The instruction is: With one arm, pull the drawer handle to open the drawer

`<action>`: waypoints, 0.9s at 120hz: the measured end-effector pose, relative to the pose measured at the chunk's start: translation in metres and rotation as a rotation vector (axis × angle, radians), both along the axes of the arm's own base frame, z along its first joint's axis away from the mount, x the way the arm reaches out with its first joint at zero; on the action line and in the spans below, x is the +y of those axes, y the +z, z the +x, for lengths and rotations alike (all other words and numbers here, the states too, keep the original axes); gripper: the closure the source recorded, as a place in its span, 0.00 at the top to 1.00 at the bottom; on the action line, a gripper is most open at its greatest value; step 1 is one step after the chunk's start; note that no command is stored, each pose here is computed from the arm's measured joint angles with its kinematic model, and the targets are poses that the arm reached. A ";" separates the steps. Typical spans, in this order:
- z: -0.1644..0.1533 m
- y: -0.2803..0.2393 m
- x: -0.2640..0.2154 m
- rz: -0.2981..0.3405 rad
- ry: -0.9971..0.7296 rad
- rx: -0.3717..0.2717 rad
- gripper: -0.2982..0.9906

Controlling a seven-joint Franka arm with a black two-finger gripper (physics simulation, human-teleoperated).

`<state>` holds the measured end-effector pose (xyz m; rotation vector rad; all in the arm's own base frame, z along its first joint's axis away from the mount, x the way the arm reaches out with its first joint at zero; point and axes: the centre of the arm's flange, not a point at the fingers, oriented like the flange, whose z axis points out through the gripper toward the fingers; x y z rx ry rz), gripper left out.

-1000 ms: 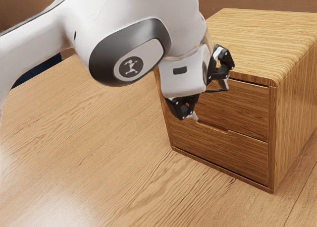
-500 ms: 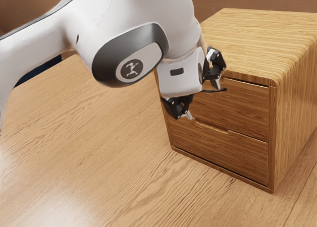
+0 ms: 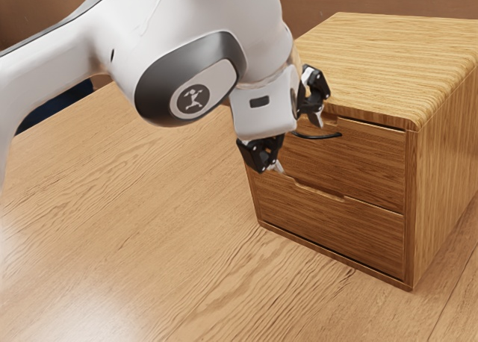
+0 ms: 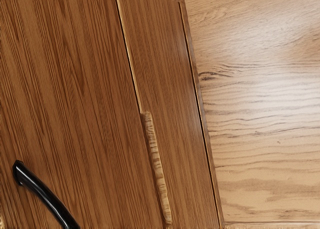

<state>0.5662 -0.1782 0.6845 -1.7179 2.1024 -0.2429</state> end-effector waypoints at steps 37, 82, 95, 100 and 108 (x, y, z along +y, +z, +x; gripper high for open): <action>0.002 -0.005 -0.004 -0.002 -0.006 0.006 0.75; 0.011 -0.018 0.003 -0.002 0.009 0.027 0.75; 0.013 -0.017 0.012 -0.002 0.025 0.025 0.75; 0.014 -0.017 0.016 -0.003 0.031 0.025 0.75; 0.015 -0.017 0.019 -0.003 0.037 0.024 0.75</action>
